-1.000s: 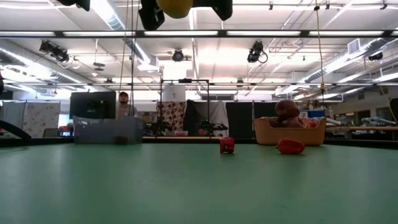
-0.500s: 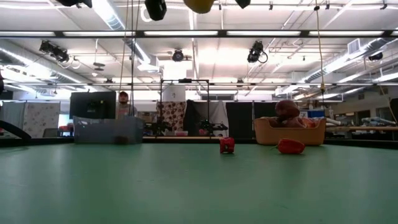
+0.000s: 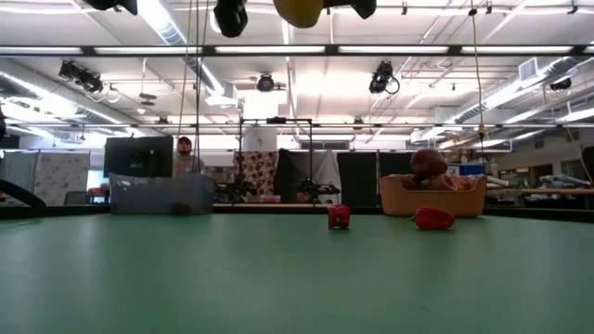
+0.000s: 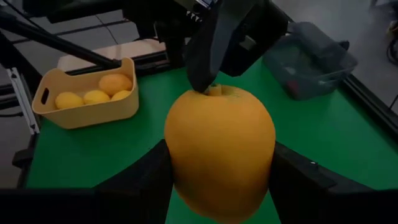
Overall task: Sort produce into baskets
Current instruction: Put the lemon into the yellow bin
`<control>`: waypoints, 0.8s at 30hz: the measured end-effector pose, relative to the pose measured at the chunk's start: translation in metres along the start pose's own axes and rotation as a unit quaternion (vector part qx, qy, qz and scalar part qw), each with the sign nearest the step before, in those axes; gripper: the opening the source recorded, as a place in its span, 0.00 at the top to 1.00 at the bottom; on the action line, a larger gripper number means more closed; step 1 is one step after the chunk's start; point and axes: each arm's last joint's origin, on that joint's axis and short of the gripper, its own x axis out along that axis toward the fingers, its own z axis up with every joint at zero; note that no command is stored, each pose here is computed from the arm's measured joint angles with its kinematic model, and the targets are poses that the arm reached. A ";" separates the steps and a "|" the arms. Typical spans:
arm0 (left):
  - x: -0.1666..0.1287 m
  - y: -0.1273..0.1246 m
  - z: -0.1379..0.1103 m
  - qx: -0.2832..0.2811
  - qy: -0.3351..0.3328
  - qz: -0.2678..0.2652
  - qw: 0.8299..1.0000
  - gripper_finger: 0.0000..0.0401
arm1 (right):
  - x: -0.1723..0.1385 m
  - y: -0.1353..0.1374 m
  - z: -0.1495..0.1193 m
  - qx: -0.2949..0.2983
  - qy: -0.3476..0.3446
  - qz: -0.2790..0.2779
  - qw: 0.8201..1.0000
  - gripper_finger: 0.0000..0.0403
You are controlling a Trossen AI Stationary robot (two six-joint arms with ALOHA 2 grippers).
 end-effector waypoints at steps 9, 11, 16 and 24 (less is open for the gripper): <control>0.000 -0.002 0.003 0.006 -0.024 -0.004 1.000 0.25 | 0.000 0.001 0.001 0.003 -0.004 0.011 1.000 0.43; 0.000 -0.002 0.003 0.006 -0.025 -0.002 1.000 0.25 | 0.000 0.001 0.002 0.004 -0.005 0.012 1.000 0.43; 0.000 -0.002 0.002 0.005 -0.018 -0.005 1.000 0.25 | 0.000 0.002 0.003 0.008 -0.010 0.018 1.000 0.43; 0.000 0.000 0.001 -0.007 -0.010 -0.001 1.000 0.25 | 0.000 0.005 0.002 0.019 -0.010 0.023 1.000 0.43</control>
